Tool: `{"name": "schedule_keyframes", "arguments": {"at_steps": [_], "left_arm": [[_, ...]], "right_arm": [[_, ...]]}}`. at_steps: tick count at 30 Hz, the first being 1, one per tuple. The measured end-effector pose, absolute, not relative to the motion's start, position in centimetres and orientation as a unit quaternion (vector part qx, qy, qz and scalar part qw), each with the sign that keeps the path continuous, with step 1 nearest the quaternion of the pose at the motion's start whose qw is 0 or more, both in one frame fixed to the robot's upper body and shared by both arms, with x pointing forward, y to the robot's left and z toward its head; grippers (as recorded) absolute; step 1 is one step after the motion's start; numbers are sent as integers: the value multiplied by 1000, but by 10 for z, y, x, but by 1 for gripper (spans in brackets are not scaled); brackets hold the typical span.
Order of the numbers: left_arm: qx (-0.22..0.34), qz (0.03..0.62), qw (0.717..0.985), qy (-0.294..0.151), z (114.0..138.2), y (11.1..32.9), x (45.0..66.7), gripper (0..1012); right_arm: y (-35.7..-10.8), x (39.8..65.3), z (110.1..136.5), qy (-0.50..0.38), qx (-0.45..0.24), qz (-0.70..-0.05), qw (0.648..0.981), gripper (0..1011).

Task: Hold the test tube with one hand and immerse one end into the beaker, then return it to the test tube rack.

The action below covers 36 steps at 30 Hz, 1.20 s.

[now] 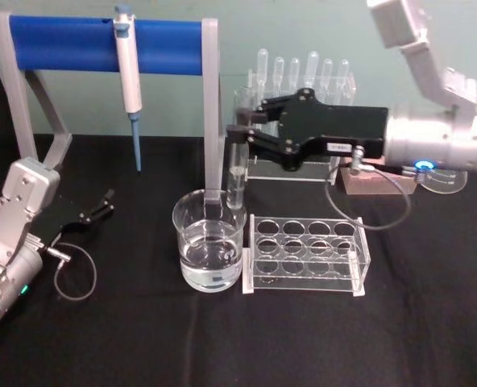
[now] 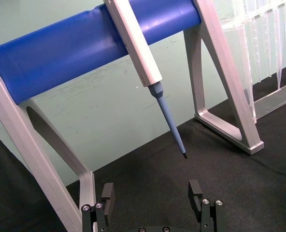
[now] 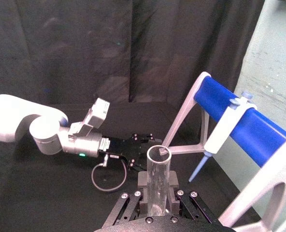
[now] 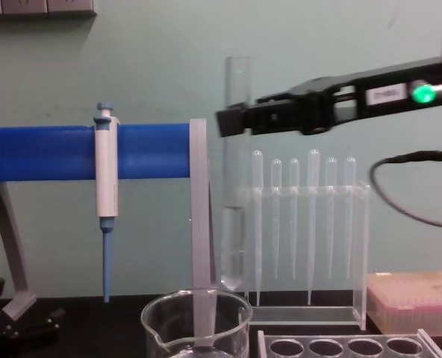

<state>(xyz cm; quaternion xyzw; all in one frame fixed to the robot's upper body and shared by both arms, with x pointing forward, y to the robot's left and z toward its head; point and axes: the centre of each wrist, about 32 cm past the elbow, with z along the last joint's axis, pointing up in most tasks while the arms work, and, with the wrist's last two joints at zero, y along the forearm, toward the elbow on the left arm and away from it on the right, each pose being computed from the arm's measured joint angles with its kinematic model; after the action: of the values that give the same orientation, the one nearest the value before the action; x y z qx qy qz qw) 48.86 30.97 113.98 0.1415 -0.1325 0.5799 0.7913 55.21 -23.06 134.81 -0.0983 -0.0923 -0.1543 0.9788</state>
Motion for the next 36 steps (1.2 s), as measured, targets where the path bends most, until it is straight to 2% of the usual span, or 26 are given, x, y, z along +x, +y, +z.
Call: {"name": "schedule_keyframes", "arguments": {"at_steps": [7, 15, 28, 36], "left_arm": [[141, 580, 791, -132, 1140, 310, 489, 1000], [142, 580, 791, -132, 1140, 310, 489, 1000], [141, 580, 791, -132, 1140, 310, 489, 1000], [141, 580, 791, -132, 1140, 310, 489, 1000]], "right_arm": [[-209, 563, 1341, -82, -99, -157, 979, 241], [-201, 565, 1322, -69, -105, -158, 979, 241], [-198, 564, 1277, -50, -117, -163, 978, 241], [-199, 563, 1257, -44, -115, -167, 978, 241]]}}
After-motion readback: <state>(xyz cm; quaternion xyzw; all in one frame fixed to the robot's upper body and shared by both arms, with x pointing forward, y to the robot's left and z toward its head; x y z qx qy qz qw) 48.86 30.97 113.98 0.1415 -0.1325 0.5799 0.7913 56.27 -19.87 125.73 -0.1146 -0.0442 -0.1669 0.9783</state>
